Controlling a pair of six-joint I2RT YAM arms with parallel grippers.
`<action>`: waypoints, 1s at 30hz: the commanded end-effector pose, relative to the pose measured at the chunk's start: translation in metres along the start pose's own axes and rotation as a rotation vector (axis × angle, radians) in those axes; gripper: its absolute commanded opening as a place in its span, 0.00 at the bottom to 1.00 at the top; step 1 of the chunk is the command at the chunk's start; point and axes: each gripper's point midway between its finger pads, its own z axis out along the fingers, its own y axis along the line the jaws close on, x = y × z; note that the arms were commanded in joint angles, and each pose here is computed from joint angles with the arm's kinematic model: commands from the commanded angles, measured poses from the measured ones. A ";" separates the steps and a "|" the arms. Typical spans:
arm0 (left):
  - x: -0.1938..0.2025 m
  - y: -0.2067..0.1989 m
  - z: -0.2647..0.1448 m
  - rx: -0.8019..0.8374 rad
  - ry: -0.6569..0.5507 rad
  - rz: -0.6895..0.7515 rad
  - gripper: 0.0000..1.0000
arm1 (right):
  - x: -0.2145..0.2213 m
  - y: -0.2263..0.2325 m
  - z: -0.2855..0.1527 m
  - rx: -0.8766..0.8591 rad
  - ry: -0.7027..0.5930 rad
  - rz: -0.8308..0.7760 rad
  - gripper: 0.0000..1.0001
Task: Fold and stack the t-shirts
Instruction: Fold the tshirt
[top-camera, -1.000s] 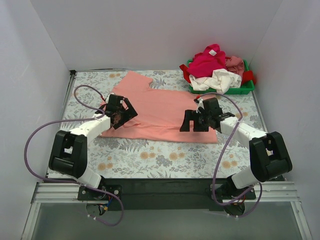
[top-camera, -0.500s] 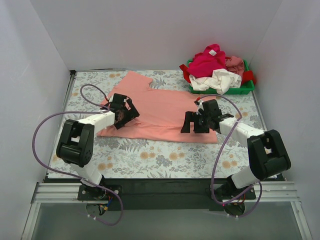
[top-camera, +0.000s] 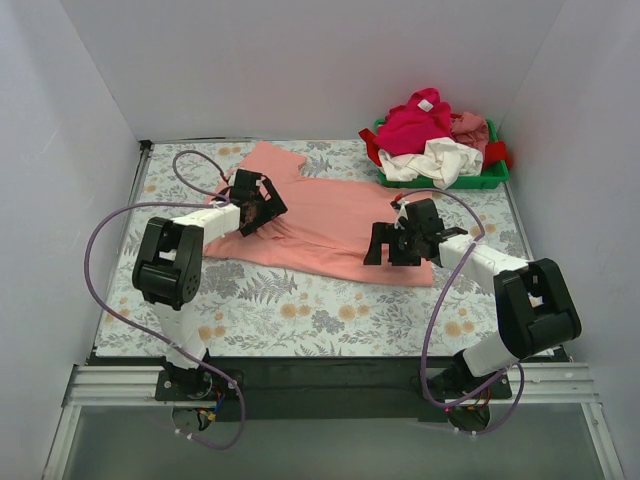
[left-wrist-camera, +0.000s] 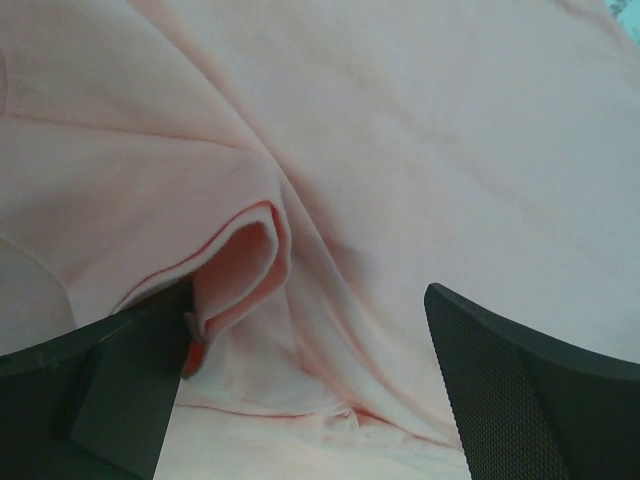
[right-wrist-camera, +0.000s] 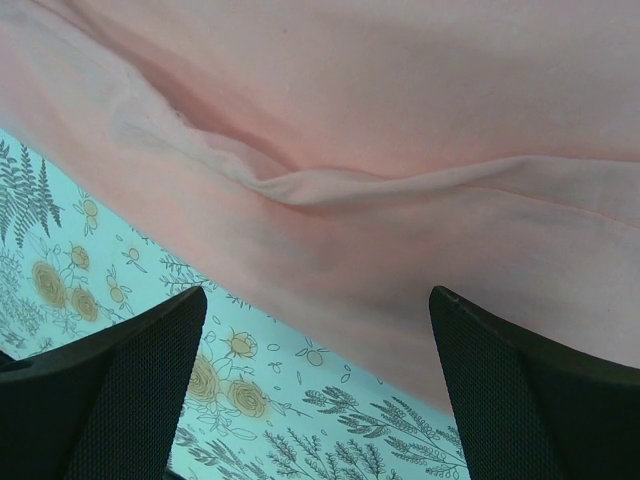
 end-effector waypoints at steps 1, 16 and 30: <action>-0.022 -0.021 0.007 0.043 -0.051 0.016 0.96 | -0.008 -0.003 -0.006 0.020 -0.041 -0.016 0.98; -0.062 -0.077 0.030 0.154 -0.079 0.030 0.96 | -0.011 -0.010 -0.011 0.075 -0.047 -0.013 0.98; -0.096 -0.101 0.076 0.095 -0.120 0.091 0.96 | -0.010 -0.014 -0.021 0.102 -0.053 -0.019 0.98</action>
